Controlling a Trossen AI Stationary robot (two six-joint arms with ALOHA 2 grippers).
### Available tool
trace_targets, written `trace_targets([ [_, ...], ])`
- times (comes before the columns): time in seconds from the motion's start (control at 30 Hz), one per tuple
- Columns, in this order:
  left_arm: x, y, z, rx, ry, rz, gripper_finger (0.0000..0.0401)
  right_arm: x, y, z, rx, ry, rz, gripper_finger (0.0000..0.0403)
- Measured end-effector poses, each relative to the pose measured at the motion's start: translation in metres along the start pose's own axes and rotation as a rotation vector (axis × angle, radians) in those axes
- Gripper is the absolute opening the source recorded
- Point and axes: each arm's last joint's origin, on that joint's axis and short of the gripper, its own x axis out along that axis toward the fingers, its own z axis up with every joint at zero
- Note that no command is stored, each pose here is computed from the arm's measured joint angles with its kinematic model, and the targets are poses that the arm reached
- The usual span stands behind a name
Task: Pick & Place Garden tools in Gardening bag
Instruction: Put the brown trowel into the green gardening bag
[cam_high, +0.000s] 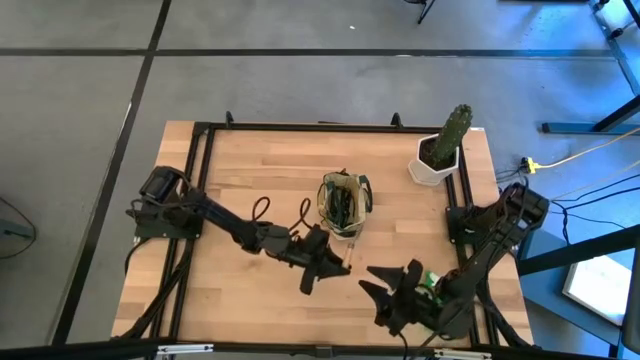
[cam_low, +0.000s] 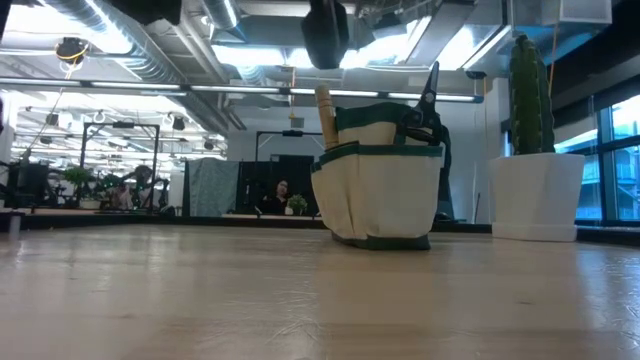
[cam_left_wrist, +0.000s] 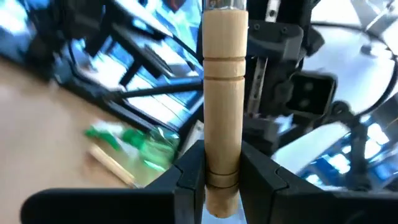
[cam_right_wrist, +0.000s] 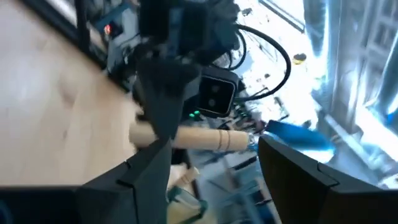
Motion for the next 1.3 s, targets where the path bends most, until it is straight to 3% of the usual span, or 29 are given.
trace_targets([
  [0.2,-0.007,-0.009,0.025,0.272,-0.073,-0.009,0.0063,-0.001,-0.029,0.003,0.287,-0.109,0.08,0.0243],
  [0.4,-0.016,-0.017,0.046,0.43,-0.116,0.052,0.0063,0.021,-0.057,-0.022,0.584,-0.192,0.328,0.0243],
  [0.5,-0.015,-0.011,0.049,0.45,-0.11,0.084,0.0063,0.038,-0.072,-0.041,0.673,-0.177,0.386,0.0243],
  [0.67,-0.015,0.001,0.054,0.469,-0.108,0.145,0.0063,0.057,-0.099,-0.076,0.805,-0.188,0.328,0.0243],
  [0.97,-0.018,0.039,0.086,0.463,-0.115,0.216,0.0063,0.04,-0.117,-0.164,0.957,-0.344,0.325,0.0243],
  [1.13,-0.022,0.063,0.103,0.462,-0.125,0.241,0.0063,0.037,-0.127,-0.183,0.96,-0.373,0.361,0.0243],
  [1.3,-0.02,0.081,0.107,0.477,-0.124,0.182,0.0063,0.043,-0.141,-0.188,1.003,-0.484,0.444,0.0243],
])
